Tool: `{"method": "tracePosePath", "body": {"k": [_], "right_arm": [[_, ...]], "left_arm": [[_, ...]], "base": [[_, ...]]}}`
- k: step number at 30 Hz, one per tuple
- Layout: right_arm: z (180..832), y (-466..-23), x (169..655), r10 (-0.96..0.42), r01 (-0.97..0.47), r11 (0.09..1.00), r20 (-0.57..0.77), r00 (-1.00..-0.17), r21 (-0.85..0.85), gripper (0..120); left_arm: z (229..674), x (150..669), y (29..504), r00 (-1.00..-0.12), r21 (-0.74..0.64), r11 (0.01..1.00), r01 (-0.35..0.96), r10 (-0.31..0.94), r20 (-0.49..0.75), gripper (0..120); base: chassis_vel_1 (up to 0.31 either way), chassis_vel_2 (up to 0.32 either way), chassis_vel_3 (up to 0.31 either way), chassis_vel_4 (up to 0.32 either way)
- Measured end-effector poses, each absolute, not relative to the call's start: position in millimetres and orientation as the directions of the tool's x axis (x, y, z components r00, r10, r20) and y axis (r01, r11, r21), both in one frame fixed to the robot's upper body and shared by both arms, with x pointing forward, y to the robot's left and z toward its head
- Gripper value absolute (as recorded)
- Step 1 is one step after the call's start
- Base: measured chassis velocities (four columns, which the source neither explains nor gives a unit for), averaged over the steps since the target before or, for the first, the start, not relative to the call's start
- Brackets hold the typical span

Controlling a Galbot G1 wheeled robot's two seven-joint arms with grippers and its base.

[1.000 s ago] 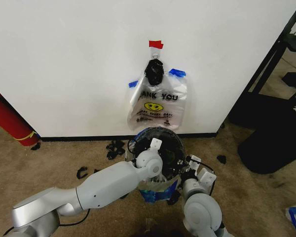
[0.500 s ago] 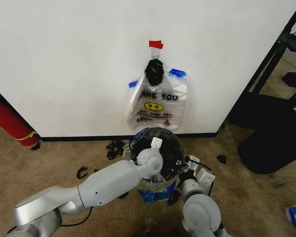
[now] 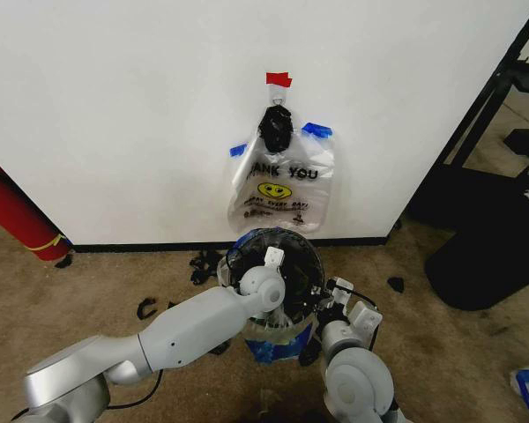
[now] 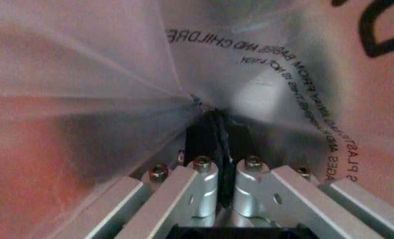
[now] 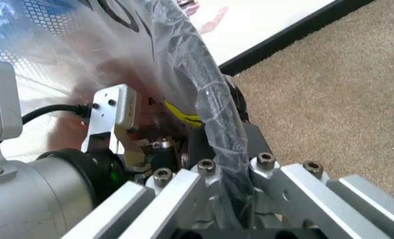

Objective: Pick up the garbage bag from the wall and place it over the trash bin.

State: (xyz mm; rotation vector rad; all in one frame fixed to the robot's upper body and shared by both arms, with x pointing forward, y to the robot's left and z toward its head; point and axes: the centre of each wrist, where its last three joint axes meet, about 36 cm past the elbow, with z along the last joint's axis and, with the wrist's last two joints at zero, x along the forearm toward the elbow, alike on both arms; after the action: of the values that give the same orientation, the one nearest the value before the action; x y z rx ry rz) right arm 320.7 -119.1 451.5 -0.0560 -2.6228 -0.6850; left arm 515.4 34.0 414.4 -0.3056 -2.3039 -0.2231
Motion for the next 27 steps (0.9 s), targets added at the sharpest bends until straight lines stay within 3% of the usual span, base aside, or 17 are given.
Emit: {"method": "tracePosePath", "body": {"k": [7,14,27], "right_arm": [[448.2,-121.1,323.1,-0.051,0.145,0.887,0.404,-0.913,0.439,0],[447.5,-121.4,322.0,-0.039,0.142,0.895,0.392,-0.919,0.423,0],[449.6,-119.2,318.1,-0.055,0.129,0.894,0.39,-0.919,0.429,0]], "left_arm": [[443.2,499.5,38.9,-0.66,0.034,0.951,0.307,0.187,0.727,0],[474.6,484.3,38.1,-0.598,-0.031,0.941,0.336,0.238,0.766,0],[442.3,483.8,23.8,-0.559,-0.003,0.934,0.358,0.216,0.801,0]], "base": [[0.0,0.0,0.0,0.0],[0.0,0.0,0.0,0.0],[0.0,0.0,0.0,0.0]]}}
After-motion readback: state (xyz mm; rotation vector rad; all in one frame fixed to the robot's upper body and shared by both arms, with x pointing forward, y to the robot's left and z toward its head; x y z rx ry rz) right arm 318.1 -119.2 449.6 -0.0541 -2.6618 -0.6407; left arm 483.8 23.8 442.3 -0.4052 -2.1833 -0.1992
